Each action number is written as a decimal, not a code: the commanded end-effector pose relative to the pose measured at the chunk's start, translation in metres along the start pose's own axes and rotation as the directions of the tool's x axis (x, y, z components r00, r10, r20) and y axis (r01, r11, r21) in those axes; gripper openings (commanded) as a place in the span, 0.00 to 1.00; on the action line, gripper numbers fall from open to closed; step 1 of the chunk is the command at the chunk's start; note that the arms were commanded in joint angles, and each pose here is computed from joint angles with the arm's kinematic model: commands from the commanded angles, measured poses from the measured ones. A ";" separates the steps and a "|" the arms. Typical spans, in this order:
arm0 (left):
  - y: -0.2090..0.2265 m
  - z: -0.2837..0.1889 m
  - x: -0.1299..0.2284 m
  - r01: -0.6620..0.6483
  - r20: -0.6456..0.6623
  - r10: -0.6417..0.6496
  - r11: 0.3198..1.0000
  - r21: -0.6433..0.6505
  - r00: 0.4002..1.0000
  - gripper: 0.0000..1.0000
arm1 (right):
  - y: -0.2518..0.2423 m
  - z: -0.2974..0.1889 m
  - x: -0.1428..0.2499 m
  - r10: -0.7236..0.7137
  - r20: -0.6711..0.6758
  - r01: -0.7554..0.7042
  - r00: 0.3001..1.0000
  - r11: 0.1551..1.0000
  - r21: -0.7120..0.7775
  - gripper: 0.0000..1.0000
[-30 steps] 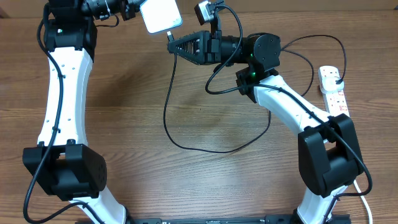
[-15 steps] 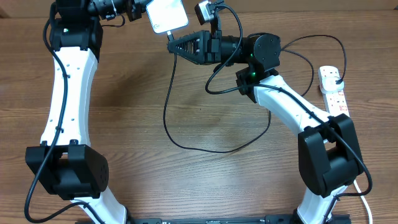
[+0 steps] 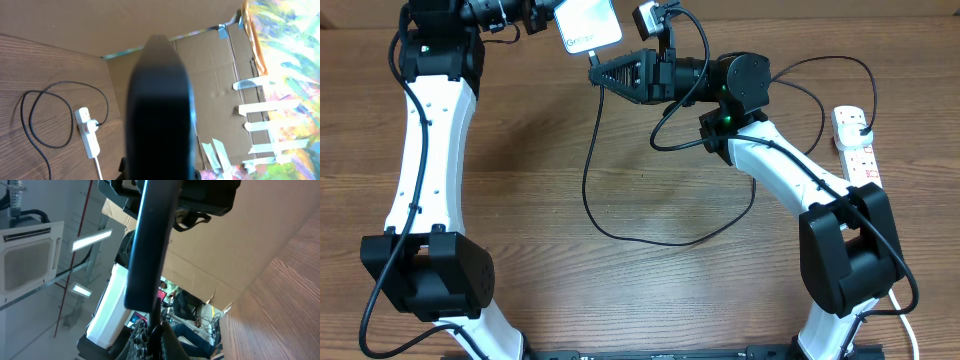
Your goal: Plug charger to phone and switch on socket
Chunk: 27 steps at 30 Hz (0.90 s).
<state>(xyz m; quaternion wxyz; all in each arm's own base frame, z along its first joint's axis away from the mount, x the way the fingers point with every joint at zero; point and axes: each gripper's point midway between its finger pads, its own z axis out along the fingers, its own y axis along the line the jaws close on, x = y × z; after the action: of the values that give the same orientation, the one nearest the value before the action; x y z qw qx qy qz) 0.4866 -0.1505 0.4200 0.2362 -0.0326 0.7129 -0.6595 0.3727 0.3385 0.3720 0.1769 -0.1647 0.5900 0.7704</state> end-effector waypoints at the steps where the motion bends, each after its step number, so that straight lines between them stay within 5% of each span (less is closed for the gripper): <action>1: -0.017 -0.002 0.008 -0.035 -0.034 0.036 0.999 0.027 0.999 0.04 | 0.007 -0.001 -0.008 -0.037 0.024 0.037 0.999 0.999 -0.007 0.04; 27: -0.020 -0.003 0.017 -0.106 -0.087 0.111 0.993 0.054 0.990 0.04 | 0.007 -0.001 -0.008 -0.041 0.023 0.041 0.999 0.999 -0.007 0.04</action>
<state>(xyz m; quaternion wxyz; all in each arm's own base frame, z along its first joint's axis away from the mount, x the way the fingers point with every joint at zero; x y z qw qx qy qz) 0.4799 -0.1531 0.4208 0.2337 -0.0059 0.7125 -0.6616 0.3690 0.3389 0.3696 0.1751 -0.1786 0.5917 0.7664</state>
